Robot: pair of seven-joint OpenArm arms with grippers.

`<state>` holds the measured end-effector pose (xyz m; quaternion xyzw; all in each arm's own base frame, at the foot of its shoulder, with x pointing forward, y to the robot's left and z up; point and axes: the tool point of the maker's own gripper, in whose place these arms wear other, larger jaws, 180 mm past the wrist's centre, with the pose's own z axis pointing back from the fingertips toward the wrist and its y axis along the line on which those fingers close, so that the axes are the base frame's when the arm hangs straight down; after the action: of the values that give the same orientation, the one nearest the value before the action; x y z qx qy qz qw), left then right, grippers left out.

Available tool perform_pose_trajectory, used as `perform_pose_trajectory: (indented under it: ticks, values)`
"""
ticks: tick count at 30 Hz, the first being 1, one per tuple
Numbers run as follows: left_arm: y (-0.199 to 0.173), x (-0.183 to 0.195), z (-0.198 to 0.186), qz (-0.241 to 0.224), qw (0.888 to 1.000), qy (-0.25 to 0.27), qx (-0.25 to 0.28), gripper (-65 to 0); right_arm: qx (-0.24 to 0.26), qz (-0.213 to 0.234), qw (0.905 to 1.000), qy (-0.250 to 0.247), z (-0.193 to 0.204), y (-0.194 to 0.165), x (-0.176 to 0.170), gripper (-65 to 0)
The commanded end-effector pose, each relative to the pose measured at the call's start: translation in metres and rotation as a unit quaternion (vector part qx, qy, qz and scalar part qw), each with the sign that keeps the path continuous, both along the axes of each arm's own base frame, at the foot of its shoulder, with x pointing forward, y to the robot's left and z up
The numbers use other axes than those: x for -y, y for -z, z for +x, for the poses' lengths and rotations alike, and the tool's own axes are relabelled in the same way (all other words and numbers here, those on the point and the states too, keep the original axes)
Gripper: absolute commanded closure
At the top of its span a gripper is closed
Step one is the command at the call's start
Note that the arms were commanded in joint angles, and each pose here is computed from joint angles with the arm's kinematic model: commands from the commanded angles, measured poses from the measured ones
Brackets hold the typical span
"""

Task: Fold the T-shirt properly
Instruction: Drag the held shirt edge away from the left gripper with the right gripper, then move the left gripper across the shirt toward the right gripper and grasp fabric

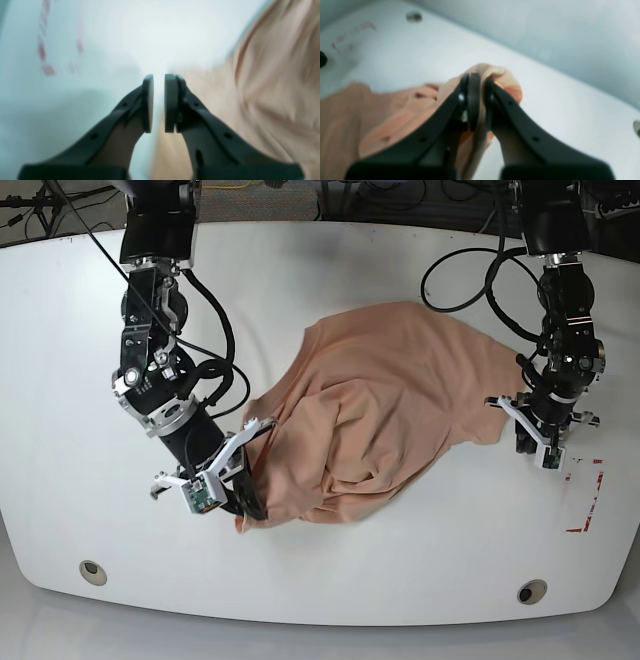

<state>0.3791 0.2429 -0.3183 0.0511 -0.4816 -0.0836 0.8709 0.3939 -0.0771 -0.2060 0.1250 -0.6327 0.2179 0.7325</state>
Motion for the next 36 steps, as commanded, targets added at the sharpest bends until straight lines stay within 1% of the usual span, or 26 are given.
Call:
perform_pose_trajectory:
  ticks: [1,7,13,15,17,21,25,27,36]
  values:
    - [-0.026,-0.003,0.008,0.004,0.999,-0.004,0.037,-4.6,0.022,0.005,0.9997,-0.002,0.001,-0.014,0.001,-0.7]
    - [-0.047,0.002,0.011,-0.009,0.998,-0.012,0.069,-2.3,0.014,0.002,0.9999,-0.003,-0.003,-0.007,-0.001,-0.7]
    - [-0.056,0.015,0.023,-0.029,0.996,-0.008,0.084,-1.7,0.012,-0.026,0.9995,-0.011,-0.008,0.001,-0.014,-0.7]
    - [-0.057,0.02,0.027,-0.036,0.996,-0.005,0.085,-1.7,0.01,-0.041,0.999,-0.017,-0.011,0.005,-0.021,-0.7]
    - [-0.055,0.035,0.035,-0.055,0.995,0.005,0.08,-1.9,0.0,-0.062,0.9978,-0.023,-0.016,0.017,-0.03,-0.7]
    - [-0.051,0.04,0.037,-0.062,0.996,0.008,0.069,-4.3,-0.003,-0.068,0.9973,-0.026,-0.019,0.021,-0.033,-0.6]
    - [-0.044,0.043,0.035,-0.068,0.996,0.007,0.054,-11.1,-0.006,-0.064,0.9976,-0.025,-0.019,0.023,-0.032,-0.5]
    - [-0.038,0.047,0.033,-0.079,0.996,0.001,0.044,-22.0,0.0,-0.052,0.9985,-0.019,-0.015,0.016,-0.024,-0.5]
    - [-0.028,0.061,0.038,-0.106,0.994,0.002,0.027,-33.3,0.006,-0.048,0.9987,-0.014,-0.009,0.009,-0.02,-0.5]
